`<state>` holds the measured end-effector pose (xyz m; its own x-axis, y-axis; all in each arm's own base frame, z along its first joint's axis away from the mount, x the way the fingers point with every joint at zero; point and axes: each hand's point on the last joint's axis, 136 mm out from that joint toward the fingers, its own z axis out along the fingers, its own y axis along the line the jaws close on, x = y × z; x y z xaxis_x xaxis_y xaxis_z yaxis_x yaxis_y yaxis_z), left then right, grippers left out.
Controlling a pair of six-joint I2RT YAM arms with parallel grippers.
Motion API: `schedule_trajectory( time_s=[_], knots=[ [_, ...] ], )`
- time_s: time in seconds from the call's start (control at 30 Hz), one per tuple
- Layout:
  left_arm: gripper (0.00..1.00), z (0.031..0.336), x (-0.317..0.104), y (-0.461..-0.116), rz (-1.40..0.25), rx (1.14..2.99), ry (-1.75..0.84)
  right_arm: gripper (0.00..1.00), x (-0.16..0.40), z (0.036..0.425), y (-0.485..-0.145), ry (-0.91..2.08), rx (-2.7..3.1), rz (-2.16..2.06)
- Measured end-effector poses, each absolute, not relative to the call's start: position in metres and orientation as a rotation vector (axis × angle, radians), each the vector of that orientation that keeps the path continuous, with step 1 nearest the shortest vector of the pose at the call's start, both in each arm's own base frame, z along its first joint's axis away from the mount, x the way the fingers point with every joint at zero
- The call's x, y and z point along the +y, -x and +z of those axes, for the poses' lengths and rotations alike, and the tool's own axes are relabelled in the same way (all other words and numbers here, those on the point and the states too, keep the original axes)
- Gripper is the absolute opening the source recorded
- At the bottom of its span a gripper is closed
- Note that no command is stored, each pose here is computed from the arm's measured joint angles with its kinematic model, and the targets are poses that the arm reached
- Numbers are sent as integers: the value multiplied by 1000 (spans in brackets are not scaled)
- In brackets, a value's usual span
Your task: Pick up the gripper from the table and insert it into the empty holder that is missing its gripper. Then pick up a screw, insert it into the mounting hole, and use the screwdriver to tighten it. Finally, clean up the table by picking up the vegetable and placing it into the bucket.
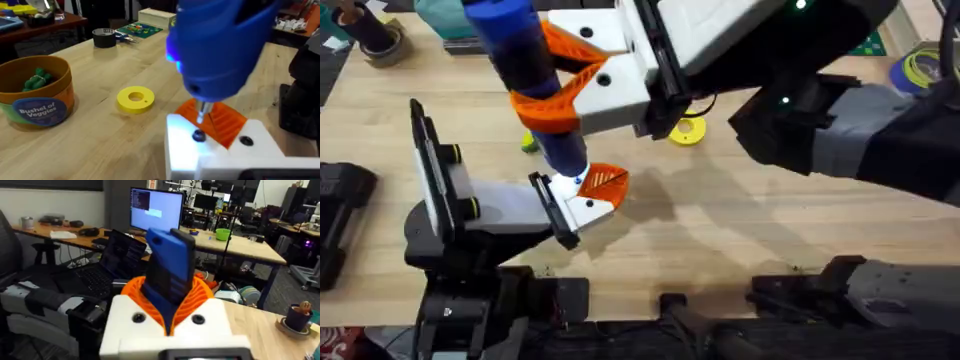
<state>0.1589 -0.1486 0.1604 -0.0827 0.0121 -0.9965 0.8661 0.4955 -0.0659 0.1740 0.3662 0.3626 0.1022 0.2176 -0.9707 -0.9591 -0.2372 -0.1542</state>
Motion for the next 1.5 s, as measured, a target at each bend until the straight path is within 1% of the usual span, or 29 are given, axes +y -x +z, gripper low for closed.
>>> schedule_trajectory(
  time_s=[0.23,1.5],
  knots=[
    [14,160,-149,-159,-854,1489,-803,24,370,357,-179,1282,844,1384],
    [14,160,-149,-159,-855,1490,-803,24,372,352,-181,1278,895,1412]
  ],
)
